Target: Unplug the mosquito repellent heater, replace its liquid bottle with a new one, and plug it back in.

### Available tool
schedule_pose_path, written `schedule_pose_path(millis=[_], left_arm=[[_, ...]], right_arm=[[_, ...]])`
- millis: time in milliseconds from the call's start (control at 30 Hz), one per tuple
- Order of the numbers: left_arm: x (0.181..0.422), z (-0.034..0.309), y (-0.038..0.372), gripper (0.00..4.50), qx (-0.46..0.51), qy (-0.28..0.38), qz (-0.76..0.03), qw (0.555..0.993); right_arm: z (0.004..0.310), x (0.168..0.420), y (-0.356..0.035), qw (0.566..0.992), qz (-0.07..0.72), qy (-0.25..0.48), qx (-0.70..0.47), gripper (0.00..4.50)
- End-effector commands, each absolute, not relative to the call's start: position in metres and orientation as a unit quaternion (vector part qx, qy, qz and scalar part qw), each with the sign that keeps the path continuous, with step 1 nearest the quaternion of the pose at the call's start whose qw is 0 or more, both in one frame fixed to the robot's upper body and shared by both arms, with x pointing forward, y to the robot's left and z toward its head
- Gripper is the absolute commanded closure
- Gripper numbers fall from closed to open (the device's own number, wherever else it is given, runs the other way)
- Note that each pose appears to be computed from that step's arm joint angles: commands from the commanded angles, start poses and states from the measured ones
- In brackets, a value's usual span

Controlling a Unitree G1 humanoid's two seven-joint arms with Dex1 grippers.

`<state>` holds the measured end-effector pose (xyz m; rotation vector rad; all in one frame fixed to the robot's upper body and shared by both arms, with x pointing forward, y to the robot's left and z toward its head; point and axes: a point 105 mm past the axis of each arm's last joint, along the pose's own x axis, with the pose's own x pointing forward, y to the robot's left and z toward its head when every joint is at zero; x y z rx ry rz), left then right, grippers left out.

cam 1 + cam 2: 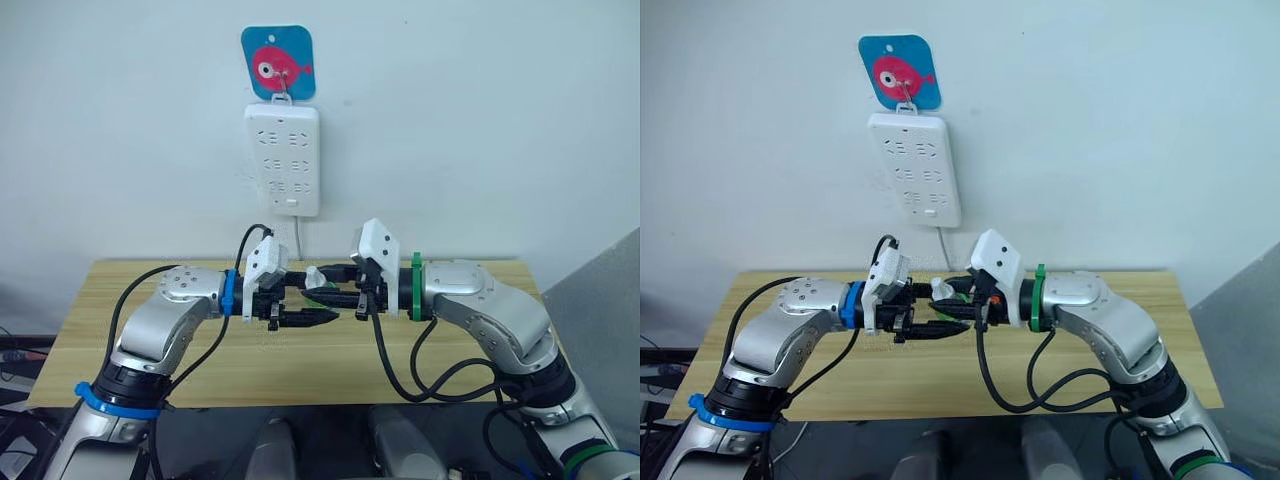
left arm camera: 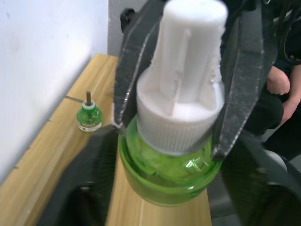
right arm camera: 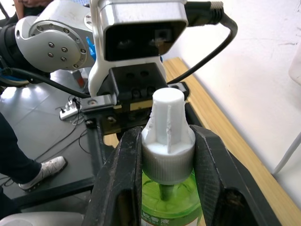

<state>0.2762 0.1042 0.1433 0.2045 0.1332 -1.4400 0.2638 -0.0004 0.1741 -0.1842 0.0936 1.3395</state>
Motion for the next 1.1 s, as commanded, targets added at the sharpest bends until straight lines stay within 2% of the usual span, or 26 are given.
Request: schedule_pose_path(millis=[33, 233, 533, 800, 933, 1033, 1100], left_arm=[[0.278, 0.147, 0.109, 0.03, 0.099, 0.05, -0.652, 0.75], [0.271, 0.15, 0.11, 0.0, 0.05, 0.082, -0.663, 0.742], [0.272, 0.175, 0.096, 0.0, 0.001, 0.067, -0.677, 0.733], [0.263, 0.167, 0.093, 0.0, 0.011, 0.089, -0.697, 0.712], [0.268, 0.168, 0.092, 0.0, 0.008, 0.081, -0.688, 0.721], [0.272, 0.172, 0.09, 0.61, 0.001, 0.072, -0.682, 0.728], [0.272, 0.172, 0.089, 1.19, 0.0, 0.07, -0.681, 0.729]], right_arm=[[0.189, 0.262, -0.004, 0.779, 0.622, 0.014, -0.074, 3.39], [0.196, 0.262, -0.009, 0.782, 0.622, 0.013, -0.034, 3.39], [0.202, 0.257, -0.009, 0.775, 0.631, 0.015, -0.001, 3.39], [0.204, 0.256, -0.009, 0.776, 0.631, 0.012, 0.006, 3.39], [0.205, 0.255, -0.009, 0.775, 0.632, 0.012, 0.008, 3.39], [0.205, 0.254, -0.008, 0.772, 0.635, 0.012, 0.008, 3.39], [0.205, 0.254, -0.008, 0.771, 0.636, 0.012, 0.008, 3.39]])
